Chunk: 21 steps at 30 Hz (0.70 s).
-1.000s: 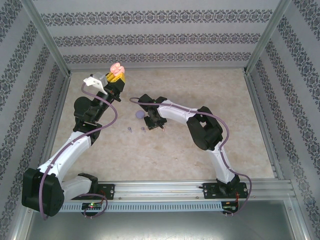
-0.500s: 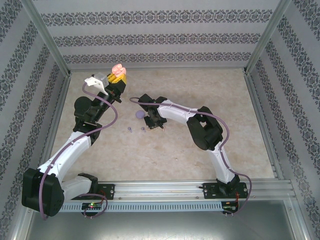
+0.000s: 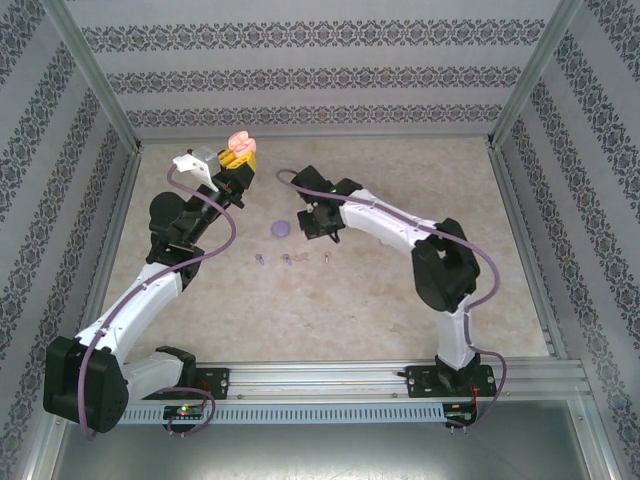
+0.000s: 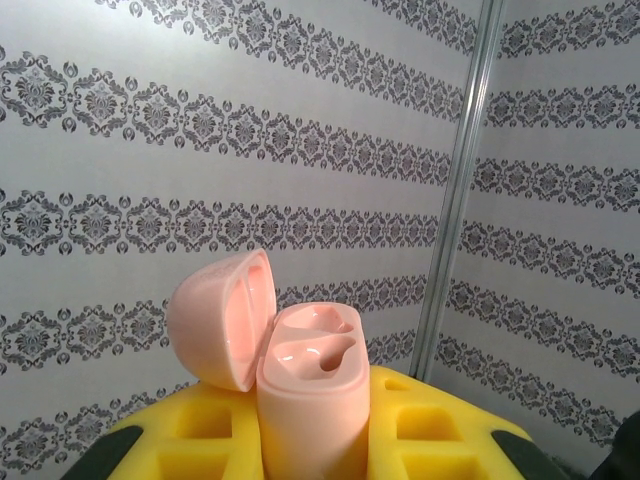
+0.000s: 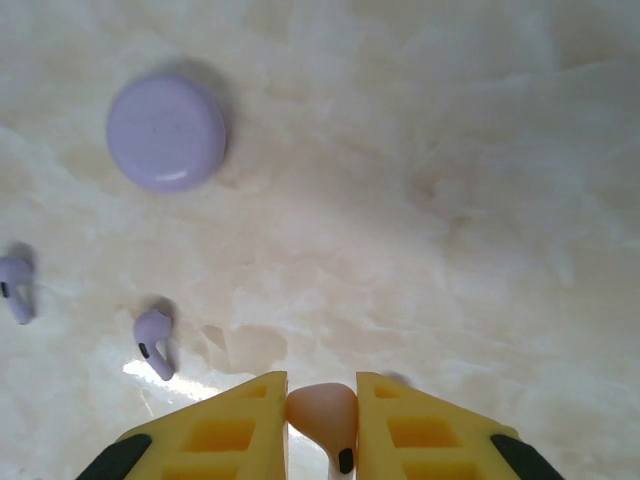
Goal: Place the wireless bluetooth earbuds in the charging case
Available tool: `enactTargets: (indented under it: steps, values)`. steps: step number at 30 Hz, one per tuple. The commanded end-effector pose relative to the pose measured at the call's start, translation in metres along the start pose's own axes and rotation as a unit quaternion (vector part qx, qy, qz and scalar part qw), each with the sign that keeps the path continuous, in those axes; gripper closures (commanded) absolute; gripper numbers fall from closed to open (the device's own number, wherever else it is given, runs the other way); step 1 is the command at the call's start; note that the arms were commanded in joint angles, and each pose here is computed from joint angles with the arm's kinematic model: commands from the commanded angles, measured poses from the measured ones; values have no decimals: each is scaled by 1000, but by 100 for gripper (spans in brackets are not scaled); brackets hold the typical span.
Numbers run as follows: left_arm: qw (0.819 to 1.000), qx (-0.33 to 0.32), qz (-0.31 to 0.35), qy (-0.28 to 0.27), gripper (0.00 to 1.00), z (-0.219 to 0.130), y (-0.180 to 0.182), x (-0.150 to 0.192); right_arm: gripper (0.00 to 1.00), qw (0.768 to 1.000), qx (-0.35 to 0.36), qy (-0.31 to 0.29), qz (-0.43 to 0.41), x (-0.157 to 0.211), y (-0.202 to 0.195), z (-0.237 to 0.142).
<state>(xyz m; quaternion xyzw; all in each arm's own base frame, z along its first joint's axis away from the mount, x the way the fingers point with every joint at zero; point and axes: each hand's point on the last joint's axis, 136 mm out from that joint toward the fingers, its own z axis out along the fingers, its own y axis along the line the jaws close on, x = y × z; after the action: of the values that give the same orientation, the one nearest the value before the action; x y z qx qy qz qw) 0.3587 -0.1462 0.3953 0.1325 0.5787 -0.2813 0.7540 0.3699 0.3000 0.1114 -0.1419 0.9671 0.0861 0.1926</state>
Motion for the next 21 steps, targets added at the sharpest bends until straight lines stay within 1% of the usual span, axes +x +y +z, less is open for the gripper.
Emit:
enactTargets:
  steps: [1, 4, 8, 13, 18, 21]
  values:
    - [999, 23, 23, -28, 100, -2, -14, -29, 80, 998, -2, -54, 24, -19, -12, -40]
    - [999, 29, 26, -23, 100, -2, -16, -26, 80, 996, -3, -90, 28, -31, -21, -71]
    - [998, 57, 39, -12, 100, -2, -24, -17, 80, 988, -7, -151, 29, -48, -32, -123]
    - [994, 93, 58, 4, 100, -2, -35, 1, 80, 975, -12, -222, 25, -64, -40, -183]
    - [986, 127, 106, 30, 100, 1, -54, 30, 80, 956, -23, -291, 16, -75, -41, -238]
    - [979, 139, 141, 49, 100, 4, -66, 52, 80, 947, -38, -319, 11, -77, -38, -260]
